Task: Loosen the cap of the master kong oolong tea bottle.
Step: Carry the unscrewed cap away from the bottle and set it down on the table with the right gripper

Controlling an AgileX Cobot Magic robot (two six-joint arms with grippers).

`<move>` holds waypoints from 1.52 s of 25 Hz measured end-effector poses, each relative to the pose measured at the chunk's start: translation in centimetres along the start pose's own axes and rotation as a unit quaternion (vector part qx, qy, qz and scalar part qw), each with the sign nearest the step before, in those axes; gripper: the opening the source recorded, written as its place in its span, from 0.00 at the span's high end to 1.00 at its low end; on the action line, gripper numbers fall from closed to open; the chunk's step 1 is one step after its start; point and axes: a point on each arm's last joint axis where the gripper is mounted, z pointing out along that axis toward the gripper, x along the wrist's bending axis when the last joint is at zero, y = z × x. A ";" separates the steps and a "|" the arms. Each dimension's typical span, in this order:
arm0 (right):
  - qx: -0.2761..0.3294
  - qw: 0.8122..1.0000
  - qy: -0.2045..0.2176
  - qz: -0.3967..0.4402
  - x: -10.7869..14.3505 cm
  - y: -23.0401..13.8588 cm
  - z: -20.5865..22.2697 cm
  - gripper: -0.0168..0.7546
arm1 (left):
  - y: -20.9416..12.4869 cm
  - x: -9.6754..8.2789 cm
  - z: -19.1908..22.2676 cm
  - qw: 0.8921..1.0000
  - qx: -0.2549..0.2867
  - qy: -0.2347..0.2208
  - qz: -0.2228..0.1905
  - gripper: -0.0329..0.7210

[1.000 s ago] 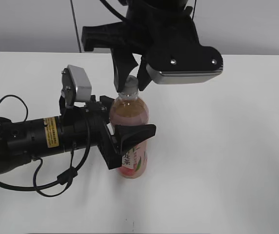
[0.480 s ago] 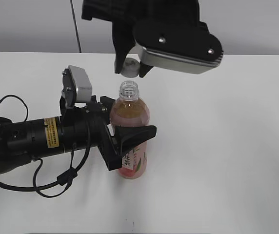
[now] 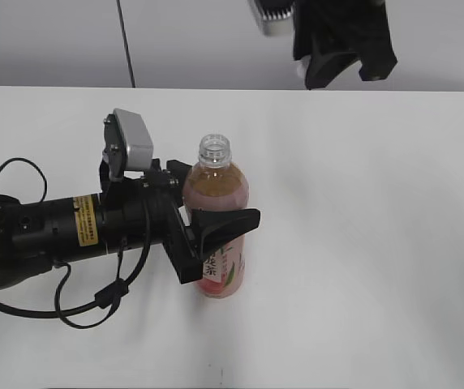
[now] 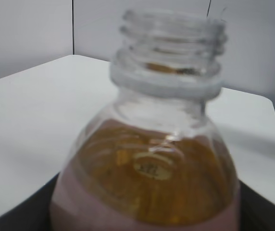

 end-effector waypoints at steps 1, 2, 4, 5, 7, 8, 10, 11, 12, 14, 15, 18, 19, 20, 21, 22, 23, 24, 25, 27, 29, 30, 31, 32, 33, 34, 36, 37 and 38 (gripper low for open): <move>-0.003 0.997 0.001 0.072 -0.1 -0.9 0.0 0.63 | 0.0 0.0 0.0 1.000 0.000 0.000 0.000 0.35; -0.006 0.990 0.002 0.141 -0.2 -2.1 0.1 0.63 | 0.0 0.0 0.0 1.000 0.000 0.000 0.000 0.35; -0.003 0.957 0.003 0.289 -0.3 -4.3 0.1 0.63 | 0.0 0.0 0.0 1.000 0.000 0.000 0.000 0.35; 0.001 0.936 0.002 0.352 -0.3 -5.4 0.1 0.63 | 0.0 0.0 0.0 1.000 0.000 0.000 0.000 0.35; 0.015 0.876 0.001 0.481 -0.1 -7.5 0.4 0.63 | 0.0 0.0 0.0 1.000 0.000 0.000 0.000 0.35; 0.024 0.847 0.000 0.531 0.1 -8.2 0.5 0.63 | 0.0 0.0 0.0 1.000 0.000 0.000 0.000 0.35; 0.061 0.794 -0.013 0.604 0.6 -9.9 0.9 0.63 | 0.0 0.0 0.0 1.000 0.000 0.000 0.000 0.35; 0.081 0.768 -0.020 0.635 1.0 -10.6 1.3 0.63 | 0.0 0.0 0.0 1.000 0.000 0.000 0.000 0.35; 0.100 0.749 -0.021 0.655 1.4 -11.3 1.8 0.63 | 0.0 0.0 0.0 1.000 0.000 0.000 0.000 0.35; 0.129 0.717 -0.009 0.686 2.7 -12.1 3.0 0.63 | 0.0 0.0 0.0 1.000 0.000 0.000 0.000 0.35; 0.142 0.706 0.005 0.694 3.5 -12.2 3.9 0.63 | 0.0 0.0 0.0 1.000 0.000 0.000 0.000 0.35; 0.173 0.685 0.057 0.705 6.4 -11.9 6.2 0.63 | 0.0 0.0 0.0 1.000 0.000 0.000 0.000 0.35; 0.182 0.679 0.076 0.707 7.4 -11.7 6.9 0.63 | 0.0 0.0 0.0 1.000 0.000 0.000 0.000 0.35; 0.191 0.673 0.092 0.708 8.4 -11.5 7.4 0.63 | 0.0 0.0 0.0 1.000 0.000 0.000 0.000 0.35; 0.195 0.669 0.100 0.710 9.2 -11.4 7.8 0.63 | 0.0 0.0 0.0 1.000 0.000 0.000 0.000 0.35; 0.205 0.663 0.113 0.711 10.1 -11.3 8.2 0.63 | 0.0 0.0 0.0 1.000 0.000 0.000 0.000 0.35; 0.214 0.656 0.124 0.713 11.0 -11.2 8.6 0.63 | 0.0 0.0 0.0 1.000 0.000 0.000 0.000 0.35; 0.219 0.652 0.129 0.715 11.5 -11.1 8.9 0.63 | 0.0 0.0 0.0 1.000 0.000 0.000 0.000 0.35; 0.223 0.648 0.133 0.716 12.1 -11.0 9.3 0.63 | 0.0 0.0 0.0 1.000 0.000 0.000 0.000 0.35; 0.219 0.648 0.129 0.718 12.9 -11.0 10.1 0.63 | 0.0 0.0 0.0 1.000 0.000 0.000 0.000 0.35; 0.207 0.652 0.117 0.720 13.2 -11.0 10.7 0.63 | 0.0 0.0 0.0 1.000 0.000 0.000 0.000 0.35; 0.199 0.655 0.109 0.721 13.2 -11.0 11.0 0.62 | 0.0 0.0 0.0 1.000 0.000 0.000 0.000 0.35; 0.190 0.657 0.102 0.723 13.1 -11.0 11.1 0.61 | 0.0 0.0 0.0 1.000 0.000 0.001 -0.001 0.35; 0.185 0.656 0.098 0.725 13.0 -11.0 11.2 0.60 | 0.0 0.0 0.0 1.000 -0.001 0.002 -0.001 0.35; 0.175 0.657 0.090 0.727 12.8 -11.0 11.3 0.58 | 0.0 0.0 0.0 1.000 -0.001 0.002 -0.001 0.35; 0.168 0.659 0.084 0.729 12.7 -11.0 11.4 0.54 | 0.0 0.0 0.0 1.000 -0.001 0.002 -0.001 0.35; 0.167 0.658 0.086 0.729 12.6 -11.0 11.9 0.45 | 0.0 0.1 0.0 1.000 -0.001 0.004 -0.002 0.35; 0.170 0.656 0.093 0.729 12.8 -11.0 12.3 0.40 | 0.0 0.1 0.0 1.000 -0.002 0.005 -0.002 0.35; 0.175 0.655 0.100 0.729 12.9 -11.0 12.8 0.35 | 0.0 0.1 0.0 1.000 -0.002 0.006 -0.003 0.35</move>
